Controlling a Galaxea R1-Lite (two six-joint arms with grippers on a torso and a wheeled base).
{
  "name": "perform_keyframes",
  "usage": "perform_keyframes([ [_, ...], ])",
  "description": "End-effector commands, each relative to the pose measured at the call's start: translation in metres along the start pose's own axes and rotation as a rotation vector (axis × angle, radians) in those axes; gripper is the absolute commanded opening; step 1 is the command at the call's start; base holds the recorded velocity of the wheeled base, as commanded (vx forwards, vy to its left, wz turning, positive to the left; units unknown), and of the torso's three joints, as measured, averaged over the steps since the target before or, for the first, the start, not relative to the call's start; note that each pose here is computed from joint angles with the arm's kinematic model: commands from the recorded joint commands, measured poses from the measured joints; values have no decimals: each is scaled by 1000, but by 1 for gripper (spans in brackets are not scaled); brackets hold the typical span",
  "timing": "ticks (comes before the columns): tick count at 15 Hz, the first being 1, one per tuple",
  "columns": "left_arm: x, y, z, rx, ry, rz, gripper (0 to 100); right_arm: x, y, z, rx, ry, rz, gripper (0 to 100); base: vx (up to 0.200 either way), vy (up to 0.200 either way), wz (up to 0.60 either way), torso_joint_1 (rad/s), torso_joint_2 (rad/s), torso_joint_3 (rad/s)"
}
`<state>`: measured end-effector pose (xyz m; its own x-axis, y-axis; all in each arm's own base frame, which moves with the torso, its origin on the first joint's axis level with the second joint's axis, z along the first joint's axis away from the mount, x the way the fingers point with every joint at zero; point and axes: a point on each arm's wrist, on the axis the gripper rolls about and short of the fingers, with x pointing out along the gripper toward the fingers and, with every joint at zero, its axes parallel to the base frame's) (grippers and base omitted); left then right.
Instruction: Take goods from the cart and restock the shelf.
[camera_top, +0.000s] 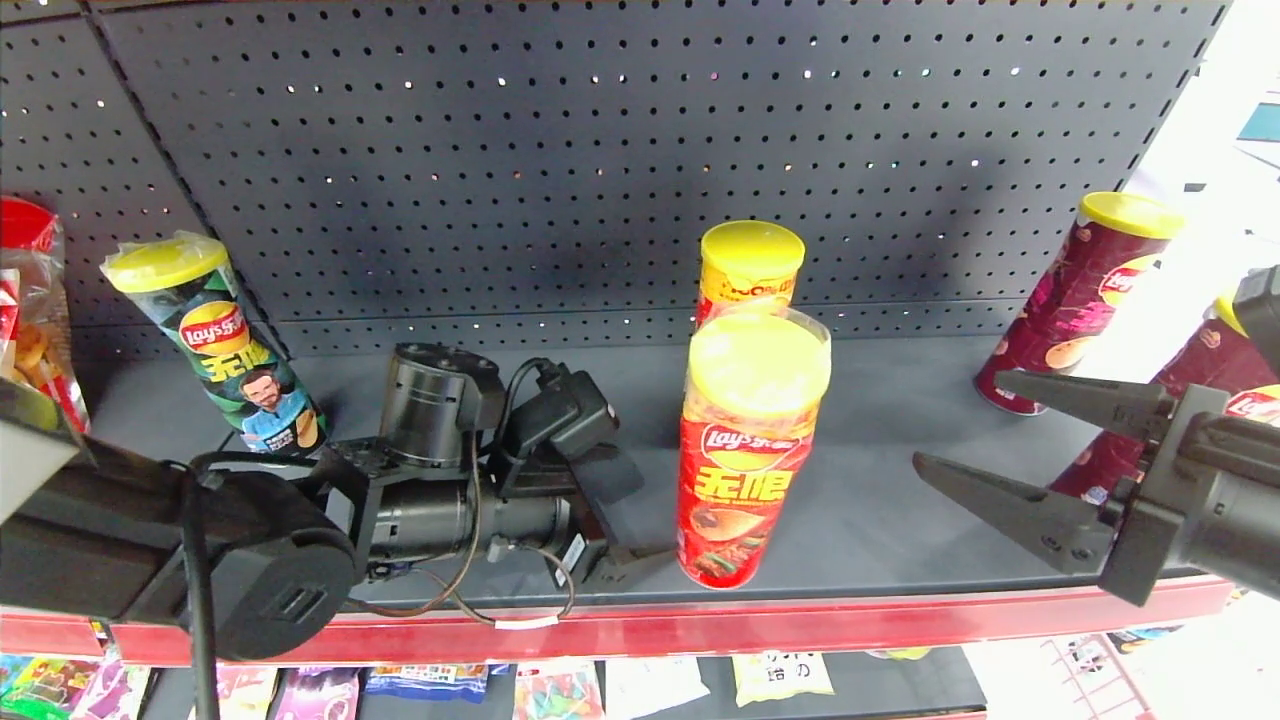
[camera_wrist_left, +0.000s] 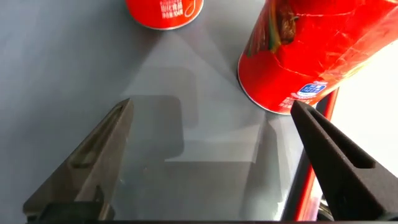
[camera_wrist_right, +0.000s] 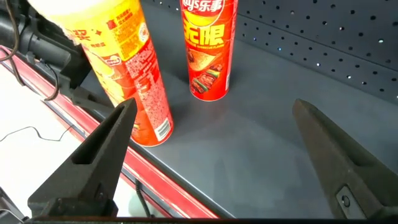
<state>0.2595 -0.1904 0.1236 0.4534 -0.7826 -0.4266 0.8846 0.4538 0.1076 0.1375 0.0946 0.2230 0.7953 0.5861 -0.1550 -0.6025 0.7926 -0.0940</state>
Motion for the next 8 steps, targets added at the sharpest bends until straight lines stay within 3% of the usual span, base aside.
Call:
perform_keyframes([
  [1,3,1,1,2,-3,-1,100,1,0,0,0,2,1,100,0,0,0,0,0,0],
  [8,4,1,4,8,-13,0,100,0,0,-2,0,9,-3,100,0,0,0,0,0,0],
])
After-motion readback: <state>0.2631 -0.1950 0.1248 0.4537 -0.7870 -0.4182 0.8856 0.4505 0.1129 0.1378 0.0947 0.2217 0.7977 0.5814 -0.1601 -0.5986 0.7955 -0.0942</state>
